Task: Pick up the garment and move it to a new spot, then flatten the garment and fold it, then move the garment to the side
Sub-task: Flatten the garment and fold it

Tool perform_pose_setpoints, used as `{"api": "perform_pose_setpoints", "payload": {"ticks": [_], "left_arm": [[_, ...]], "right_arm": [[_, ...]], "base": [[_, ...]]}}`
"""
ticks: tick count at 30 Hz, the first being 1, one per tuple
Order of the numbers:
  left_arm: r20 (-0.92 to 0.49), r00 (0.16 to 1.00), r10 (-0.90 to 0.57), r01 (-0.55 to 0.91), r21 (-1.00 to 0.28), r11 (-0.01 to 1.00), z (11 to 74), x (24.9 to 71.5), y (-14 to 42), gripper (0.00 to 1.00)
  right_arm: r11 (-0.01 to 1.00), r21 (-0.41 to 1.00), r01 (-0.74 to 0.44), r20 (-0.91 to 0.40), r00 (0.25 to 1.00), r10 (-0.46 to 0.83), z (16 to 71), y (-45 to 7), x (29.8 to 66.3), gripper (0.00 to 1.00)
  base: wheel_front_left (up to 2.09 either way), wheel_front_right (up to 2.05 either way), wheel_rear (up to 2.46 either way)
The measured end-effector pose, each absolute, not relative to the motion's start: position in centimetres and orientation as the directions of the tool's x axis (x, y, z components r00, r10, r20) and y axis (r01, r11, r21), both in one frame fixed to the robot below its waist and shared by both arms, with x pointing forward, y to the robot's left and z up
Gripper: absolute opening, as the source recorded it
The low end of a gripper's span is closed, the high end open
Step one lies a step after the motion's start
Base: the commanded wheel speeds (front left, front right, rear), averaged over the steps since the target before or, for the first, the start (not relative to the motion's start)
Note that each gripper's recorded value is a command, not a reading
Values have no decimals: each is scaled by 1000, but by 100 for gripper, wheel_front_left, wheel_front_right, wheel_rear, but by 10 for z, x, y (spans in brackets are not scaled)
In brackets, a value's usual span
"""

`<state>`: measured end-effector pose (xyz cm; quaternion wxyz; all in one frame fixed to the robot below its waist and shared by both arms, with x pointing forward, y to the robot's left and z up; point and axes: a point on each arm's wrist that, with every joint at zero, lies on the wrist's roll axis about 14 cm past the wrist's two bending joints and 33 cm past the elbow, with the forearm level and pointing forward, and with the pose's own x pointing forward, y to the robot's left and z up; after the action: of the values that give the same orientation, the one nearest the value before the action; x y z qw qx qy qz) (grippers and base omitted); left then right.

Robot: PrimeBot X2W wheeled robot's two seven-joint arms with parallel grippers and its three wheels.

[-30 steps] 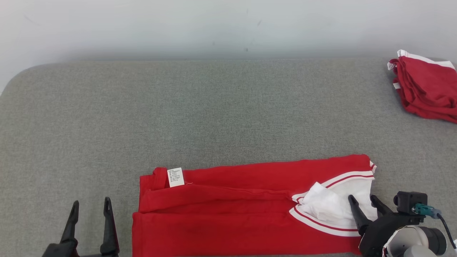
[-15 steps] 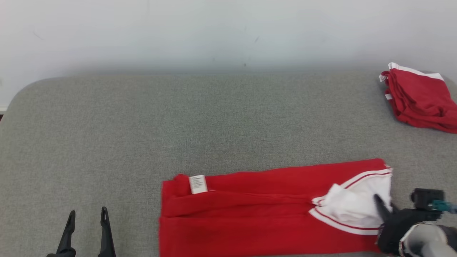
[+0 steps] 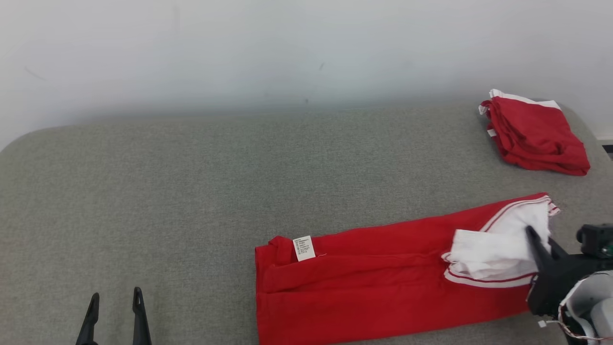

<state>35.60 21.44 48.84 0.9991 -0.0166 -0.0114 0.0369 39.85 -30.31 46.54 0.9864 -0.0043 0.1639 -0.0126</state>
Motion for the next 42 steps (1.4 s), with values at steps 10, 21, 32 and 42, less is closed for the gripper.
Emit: {"api": "perform_pose_setpoints", "payload": {"ticks": [10, 21, 32, 42], "left_arm": [[29, 998, 59, -58, -37, 998, 490, 360, 210, 100], [23, 997, 69, -67, -54, 996, 488, 355, 213, 100], [9, 995, 103, -102, -52, 993, 484, 353, 226, 100], [3, 992, 123, -123, -56, 991, 482, 353, 232, 100]], "right_arm": [[970, 60, -235, -215, 946, 242, 507, -195, 391, 0], [853, 133, -504, -187, 833, 521, 518, -69, 377, 0], [792, 213, -573, -269, 744, 611, 475, -2, 387, 0], [767, 191, -612, -116, 762, 637, 503, 9, 399, 100]], "base": [[0, 0, 0], [0, 0, 0], [0, 0, 0], [0, 0, 0]]}}
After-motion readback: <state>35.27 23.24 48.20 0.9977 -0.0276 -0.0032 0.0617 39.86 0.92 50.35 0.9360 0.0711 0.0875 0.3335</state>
